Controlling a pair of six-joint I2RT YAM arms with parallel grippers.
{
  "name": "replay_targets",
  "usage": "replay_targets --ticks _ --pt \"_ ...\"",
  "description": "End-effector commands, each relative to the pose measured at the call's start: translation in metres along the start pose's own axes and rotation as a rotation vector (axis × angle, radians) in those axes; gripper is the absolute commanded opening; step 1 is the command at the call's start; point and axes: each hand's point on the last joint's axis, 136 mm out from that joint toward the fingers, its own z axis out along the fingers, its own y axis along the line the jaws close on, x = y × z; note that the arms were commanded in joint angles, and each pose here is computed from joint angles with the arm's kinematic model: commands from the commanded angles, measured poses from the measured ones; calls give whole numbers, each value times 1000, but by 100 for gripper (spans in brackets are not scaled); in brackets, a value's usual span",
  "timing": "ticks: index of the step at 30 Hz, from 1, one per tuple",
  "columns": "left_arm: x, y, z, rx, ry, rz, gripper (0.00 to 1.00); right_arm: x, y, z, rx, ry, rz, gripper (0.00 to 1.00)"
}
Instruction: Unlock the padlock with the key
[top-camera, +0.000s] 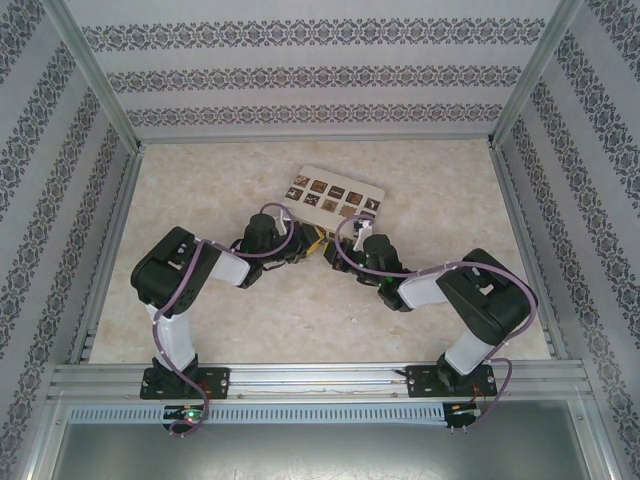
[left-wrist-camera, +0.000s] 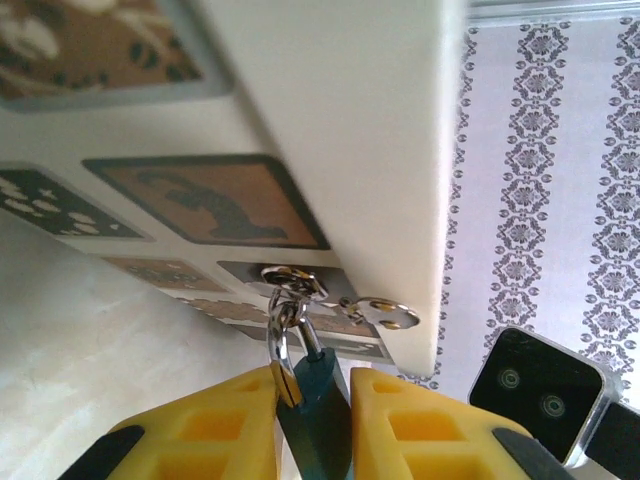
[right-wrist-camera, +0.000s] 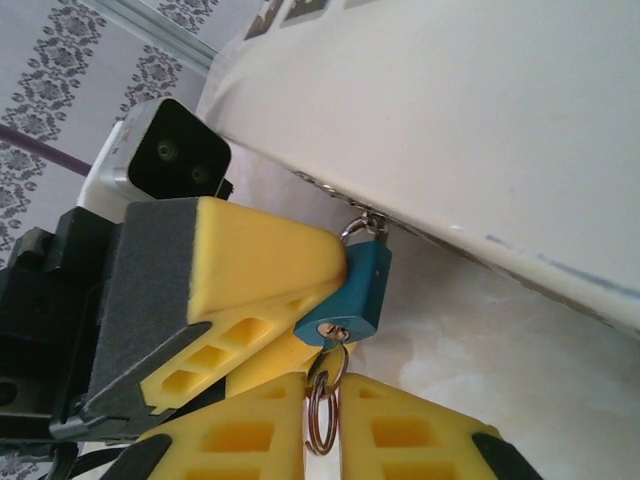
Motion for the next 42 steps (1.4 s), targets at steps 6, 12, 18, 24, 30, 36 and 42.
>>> replay_targets --ticks 6,12,18,24,30,36,42 --pt "2 -22 -5 -9 -3 44 21 -15 4 -32 60 -82 -165 25" --pt "6 -32 -11 -41 9 50 21 -25 15 -63 139 -95 -435 35" --pt "11 -45 -12 -34 18 49 21 -32 44 -89 154 -93 -846 49" --pt "14 -51 -8 -19 22 43 20 -21 56 -102 130 -75 -1247 61" --pt "15 -52 -3 -9 26 36 20 -16 48 -106 166 -27 -1438 86" --pt "18 -48 3 -8 32 15 20 -12 40 -103 186 40 -1499 98" --pt "20 -42 8 -9 37 -3 20 3 25 -94 184 171 -1551 90"
